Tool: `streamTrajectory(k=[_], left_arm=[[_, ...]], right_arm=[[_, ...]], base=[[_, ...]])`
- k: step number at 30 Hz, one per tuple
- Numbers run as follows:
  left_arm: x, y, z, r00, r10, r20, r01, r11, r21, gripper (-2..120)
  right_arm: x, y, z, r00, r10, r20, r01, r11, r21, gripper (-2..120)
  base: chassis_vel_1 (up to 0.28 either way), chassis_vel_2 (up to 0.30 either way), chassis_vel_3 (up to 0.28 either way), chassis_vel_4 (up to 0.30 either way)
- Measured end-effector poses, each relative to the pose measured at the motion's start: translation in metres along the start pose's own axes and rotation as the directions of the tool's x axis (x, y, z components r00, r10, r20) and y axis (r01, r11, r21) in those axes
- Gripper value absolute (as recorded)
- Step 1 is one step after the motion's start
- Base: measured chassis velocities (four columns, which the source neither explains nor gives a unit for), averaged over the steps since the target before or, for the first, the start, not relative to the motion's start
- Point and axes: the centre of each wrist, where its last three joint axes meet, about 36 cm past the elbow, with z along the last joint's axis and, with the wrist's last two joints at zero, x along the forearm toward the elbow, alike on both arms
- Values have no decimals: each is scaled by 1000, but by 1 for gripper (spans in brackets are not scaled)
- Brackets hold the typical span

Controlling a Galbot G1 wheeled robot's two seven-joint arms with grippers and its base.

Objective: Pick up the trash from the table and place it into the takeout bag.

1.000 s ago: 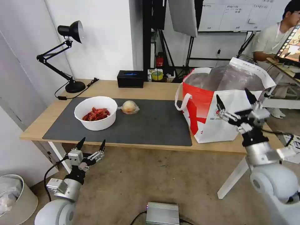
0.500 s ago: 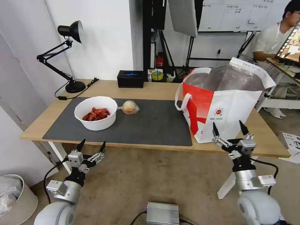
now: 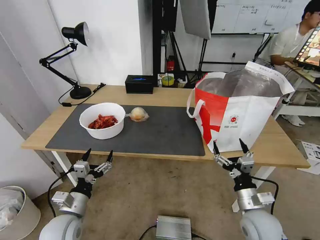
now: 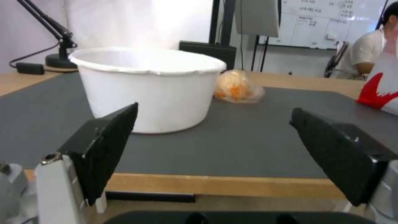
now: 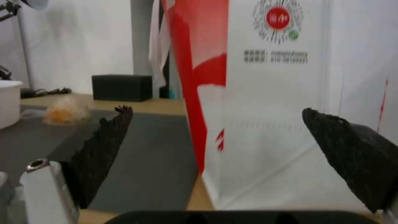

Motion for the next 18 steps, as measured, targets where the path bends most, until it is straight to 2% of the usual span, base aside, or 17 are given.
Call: streamTrajectory(k=[8, 18], left_arm=[[7, -4, 5, 1000, -7, -20, 7, 1000, -5, 100], [8, -4, 6, 1000, -16, -19, 16, 1000, -8, 100]], right_arm=[[13, 18, 4, 1000, 4, -27, -5, 999, -41, 100], [11, 17, 5, 1000, 0, -24, -2, 999, -44, 100]], base=[[0, 0, 0, 0], [0, 0, 0, 0]])
